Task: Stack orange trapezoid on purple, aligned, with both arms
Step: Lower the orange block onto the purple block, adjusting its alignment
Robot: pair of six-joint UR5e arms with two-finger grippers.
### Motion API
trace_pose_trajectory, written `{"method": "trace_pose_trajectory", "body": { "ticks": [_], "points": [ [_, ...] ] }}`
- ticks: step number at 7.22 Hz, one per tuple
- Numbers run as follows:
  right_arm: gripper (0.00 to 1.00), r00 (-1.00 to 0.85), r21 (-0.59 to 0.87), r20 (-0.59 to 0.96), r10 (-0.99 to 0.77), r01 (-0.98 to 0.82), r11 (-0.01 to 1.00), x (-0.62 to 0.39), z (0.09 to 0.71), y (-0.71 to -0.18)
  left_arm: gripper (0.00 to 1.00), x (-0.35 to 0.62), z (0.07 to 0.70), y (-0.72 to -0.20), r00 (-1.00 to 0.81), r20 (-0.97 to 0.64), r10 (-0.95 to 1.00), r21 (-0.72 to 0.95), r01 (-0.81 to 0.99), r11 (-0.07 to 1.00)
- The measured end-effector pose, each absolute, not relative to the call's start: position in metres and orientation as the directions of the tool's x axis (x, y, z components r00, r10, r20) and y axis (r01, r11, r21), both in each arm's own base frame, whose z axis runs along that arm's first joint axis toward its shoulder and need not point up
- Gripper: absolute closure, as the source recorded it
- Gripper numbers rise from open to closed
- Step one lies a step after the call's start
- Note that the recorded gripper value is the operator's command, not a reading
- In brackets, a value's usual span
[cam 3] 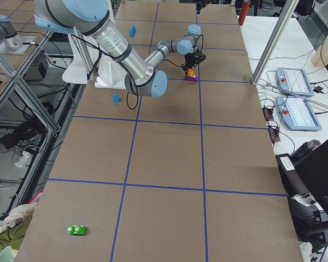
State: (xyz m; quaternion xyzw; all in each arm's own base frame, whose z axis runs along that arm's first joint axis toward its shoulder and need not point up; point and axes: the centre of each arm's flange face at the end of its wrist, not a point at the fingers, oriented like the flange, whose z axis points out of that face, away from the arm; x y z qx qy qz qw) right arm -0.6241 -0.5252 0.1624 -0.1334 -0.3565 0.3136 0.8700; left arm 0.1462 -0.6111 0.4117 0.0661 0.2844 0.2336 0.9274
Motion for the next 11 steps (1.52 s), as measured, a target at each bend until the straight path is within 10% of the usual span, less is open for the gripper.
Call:
{"method": "trace_pose_trajectory", "body": {
  "ticks": [11],
  "points": [
    [1.00, 0.613, -0.354, 0.613, 0.499, -0.351, 0.867, -0.6199, 0.1602, -0.5288, 0.00, 0.1475, 0.4146, -0.6116, 0.729, -0.499, 0.469, 0.249, -0.398, 0.883]
  ]
}}
